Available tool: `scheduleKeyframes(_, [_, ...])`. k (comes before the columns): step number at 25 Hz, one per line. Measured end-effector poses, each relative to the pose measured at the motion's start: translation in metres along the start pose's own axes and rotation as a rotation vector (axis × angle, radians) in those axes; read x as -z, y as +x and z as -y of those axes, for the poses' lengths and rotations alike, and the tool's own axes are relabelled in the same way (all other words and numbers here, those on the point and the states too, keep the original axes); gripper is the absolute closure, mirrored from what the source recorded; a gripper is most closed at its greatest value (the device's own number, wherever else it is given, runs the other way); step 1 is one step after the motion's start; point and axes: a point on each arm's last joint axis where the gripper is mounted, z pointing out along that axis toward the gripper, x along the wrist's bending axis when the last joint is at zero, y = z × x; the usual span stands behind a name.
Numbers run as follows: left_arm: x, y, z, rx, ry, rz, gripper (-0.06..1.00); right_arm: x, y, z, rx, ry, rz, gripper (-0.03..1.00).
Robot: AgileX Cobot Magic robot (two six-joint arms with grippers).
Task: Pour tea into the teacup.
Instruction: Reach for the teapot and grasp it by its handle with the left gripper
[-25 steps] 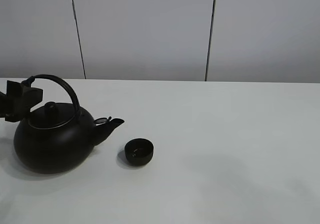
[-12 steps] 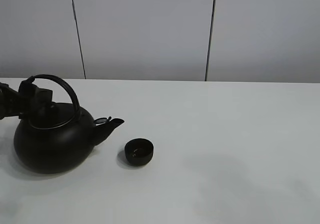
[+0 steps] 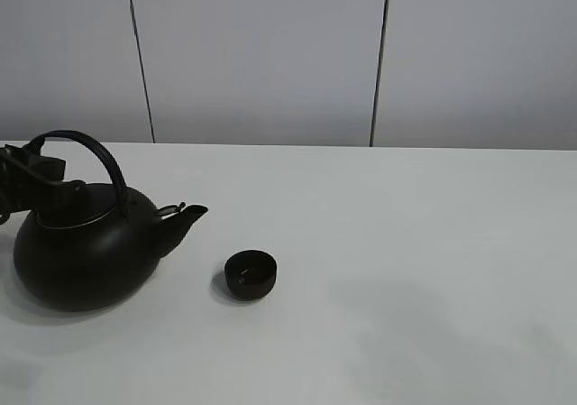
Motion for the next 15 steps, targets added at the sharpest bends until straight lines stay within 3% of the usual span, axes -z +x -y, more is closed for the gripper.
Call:
scheduleKeyframes(10, [-0.003, -0.002, -0.004, -0.045, 0.004, 0.036, 0.84, 0.0, 0.0, 0.0, 0.0, 0.0, 0.0, 0.31])
scheduleKeyframes(15, [-0.009, -0.002, -0.015, -0.113, 0.048, 0.064, 0.84, 0.0, 0.0, 0.0, 0.0, 0.0, 0.0, 0.31])
